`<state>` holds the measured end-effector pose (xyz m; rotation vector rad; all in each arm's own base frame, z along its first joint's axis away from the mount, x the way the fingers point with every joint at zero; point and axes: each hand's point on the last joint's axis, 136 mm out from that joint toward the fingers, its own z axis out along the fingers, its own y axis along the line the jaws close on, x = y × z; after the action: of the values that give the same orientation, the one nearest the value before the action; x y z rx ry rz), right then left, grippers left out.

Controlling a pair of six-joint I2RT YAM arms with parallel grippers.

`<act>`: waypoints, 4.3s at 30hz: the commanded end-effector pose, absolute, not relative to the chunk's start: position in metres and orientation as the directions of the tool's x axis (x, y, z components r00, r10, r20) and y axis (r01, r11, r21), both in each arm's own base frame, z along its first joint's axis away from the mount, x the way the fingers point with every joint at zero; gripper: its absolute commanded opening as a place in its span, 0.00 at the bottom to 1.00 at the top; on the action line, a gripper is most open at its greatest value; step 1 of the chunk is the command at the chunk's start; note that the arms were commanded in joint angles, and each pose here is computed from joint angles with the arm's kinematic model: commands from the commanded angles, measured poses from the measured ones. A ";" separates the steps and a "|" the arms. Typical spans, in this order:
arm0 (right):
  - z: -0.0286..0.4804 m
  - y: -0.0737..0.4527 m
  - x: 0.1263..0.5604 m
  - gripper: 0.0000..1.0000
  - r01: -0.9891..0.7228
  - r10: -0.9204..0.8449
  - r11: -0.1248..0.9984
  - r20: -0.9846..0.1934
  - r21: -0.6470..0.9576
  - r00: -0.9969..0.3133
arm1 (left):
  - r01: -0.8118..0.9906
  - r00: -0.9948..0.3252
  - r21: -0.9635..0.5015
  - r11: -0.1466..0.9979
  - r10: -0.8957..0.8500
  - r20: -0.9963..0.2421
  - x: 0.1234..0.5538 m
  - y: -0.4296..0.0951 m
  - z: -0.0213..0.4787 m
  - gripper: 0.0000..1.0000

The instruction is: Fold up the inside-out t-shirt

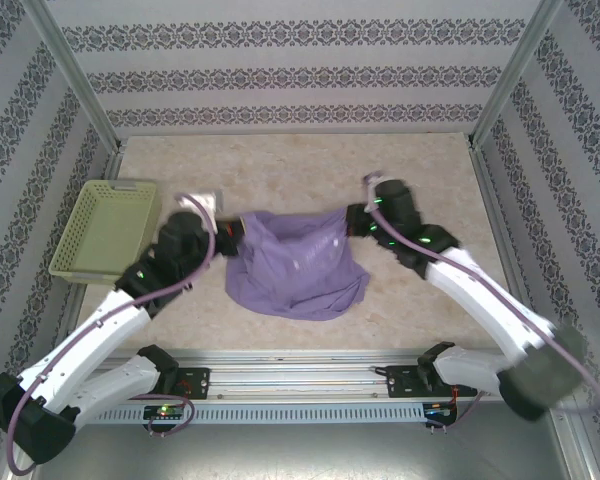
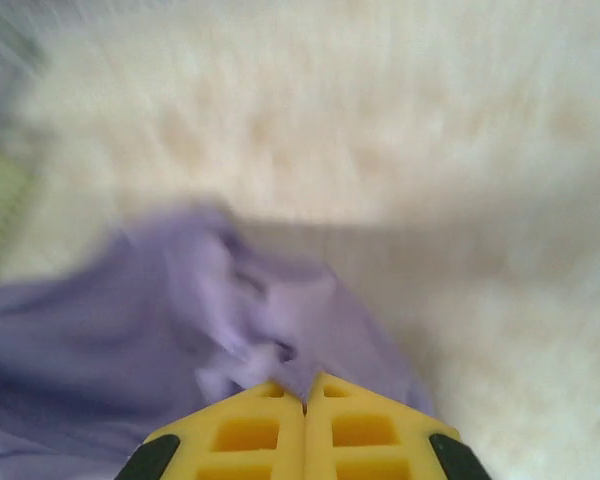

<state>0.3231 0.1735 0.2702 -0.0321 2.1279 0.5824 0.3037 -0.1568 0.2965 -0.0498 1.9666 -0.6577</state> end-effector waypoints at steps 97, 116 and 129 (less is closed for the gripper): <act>0.064 0.230 0.313 0.13 -0.066 0.008 0.989 -0.481 0.136 -0.877 | 0.226 -0.806 -0.593 0.773 -0.195 -0.560 0.260 -0.275 0.076 0.00; 0.101 0.326 0.297 0.31 -0.272 -0.095 0.917 -0.500 0.293 -0.861 | 0.140 -0.777 -0.510 0.848 -0.225 -0.588 0.243 -0.219 0.052 0.00; 0.087 0.269 0.273 0.33 -0.360 -0.221 0.912 -0.504 0.197 -0.835 | 0.135 -0.782 -0.504 0.853 -0.221 -0.583 0.242 -0.216 0.046 0.00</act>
<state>0.2880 0.2702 0.1146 -0.2951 2.5316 0.4354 0.2346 -0.2176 0.0422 -0.0398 2.3910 -0.7088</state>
